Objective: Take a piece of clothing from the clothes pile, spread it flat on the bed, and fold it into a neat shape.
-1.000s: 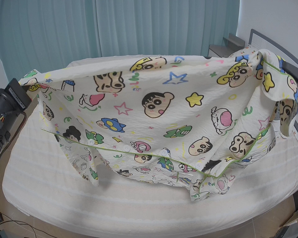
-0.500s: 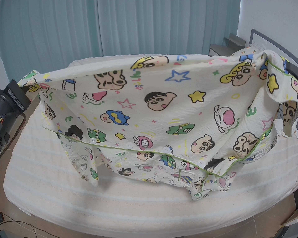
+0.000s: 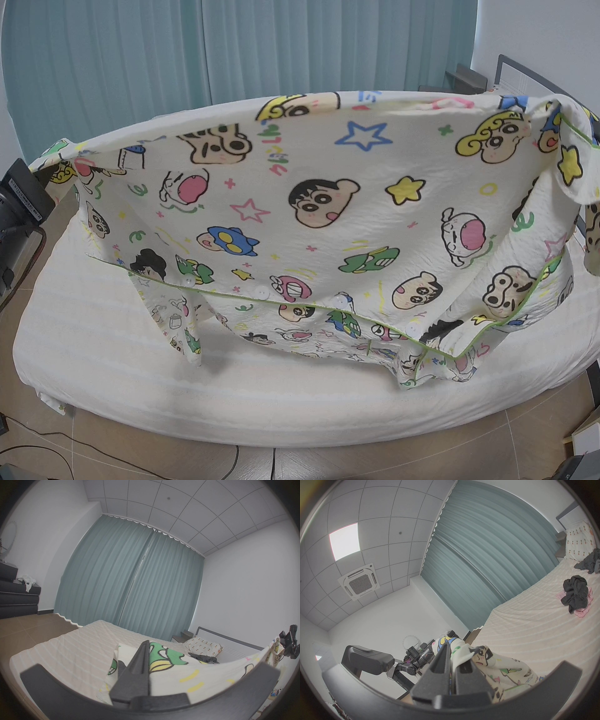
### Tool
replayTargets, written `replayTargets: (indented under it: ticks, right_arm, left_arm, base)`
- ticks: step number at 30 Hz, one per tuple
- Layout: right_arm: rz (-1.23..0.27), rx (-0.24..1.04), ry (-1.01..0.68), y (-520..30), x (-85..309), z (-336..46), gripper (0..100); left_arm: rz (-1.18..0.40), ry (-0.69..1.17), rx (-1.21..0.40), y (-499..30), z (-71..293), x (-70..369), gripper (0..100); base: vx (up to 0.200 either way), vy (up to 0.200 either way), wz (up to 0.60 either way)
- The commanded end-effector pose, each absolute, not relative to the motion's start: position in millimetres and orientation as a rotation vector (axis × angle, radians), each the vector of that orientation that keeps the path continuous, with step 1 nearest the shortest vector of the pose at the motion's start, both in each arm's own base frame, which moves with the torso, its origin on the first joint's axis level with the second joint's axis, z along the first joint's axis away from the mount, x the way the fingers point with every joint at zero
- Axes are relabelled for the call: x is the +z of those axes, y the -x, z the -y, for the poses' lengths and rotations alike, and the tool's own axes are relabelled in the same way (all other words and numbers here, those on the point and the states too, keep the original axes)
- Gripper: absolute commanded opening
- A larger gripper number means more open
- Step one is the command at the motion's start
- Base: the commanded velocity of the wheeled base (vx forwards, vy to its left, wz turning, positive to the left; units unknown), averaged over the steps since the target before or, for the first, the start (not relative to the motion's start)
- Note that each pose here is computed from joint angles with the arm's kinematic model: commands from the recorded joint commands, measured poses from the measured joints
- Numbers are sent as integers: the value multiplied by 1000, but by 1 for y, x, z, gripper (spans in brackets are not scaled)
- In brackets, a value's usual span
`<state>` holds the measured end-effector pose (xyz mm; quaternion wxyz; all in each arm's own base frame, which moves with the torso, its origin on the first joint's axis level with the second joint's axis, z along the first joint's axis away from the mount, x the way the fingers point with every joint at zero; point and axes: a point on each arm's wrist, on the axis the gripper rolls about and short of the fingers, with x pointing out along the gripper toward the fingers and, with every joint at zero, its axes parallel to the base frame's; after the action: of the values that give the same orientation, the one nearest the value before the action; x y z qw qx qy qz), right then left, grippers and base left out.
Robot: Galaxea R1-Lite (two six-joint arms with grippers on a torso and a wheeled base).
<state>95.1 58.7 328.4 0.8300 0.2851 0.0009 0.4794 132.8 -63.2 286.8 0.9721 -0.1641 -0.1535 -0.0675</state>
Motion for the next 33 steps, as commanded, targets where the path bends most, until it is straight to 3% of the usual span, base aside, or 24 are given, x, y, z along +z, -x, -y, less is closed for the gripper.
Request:
replayTargets:
  ticks: [1, 5, 14, 24, 33]
  right_arm:
    - [24, 1026, -603, -86, 331, -54, 0]
    - [36, 1026, -603, -83, 333, -53, 0]
    - [15, 1000, -605, -92, 330, -55, 0]
    - [-112, 847, -599, -136, 301, -59, 0]
    - [-212, 713, -513, -182, 263, -68, 0]
  left_arm:
    - [320, 333, -135, -125, 59, 285, 0]
    - [322, 333, -137, -121, 57, 284, 0]
    - [266, 308, -128, -123, 58, 276, 0]
    - [84, 243, -99, -134, 61, 238, 0]
    - [-58, 250, -26, -189, 71, 215, 0]
  base:
    - [-200, 0, 0]
    - [-200, 0, 0]
    - [0, 0, 0]
    - [0, 0, 0]
    - [22, 0, 0]
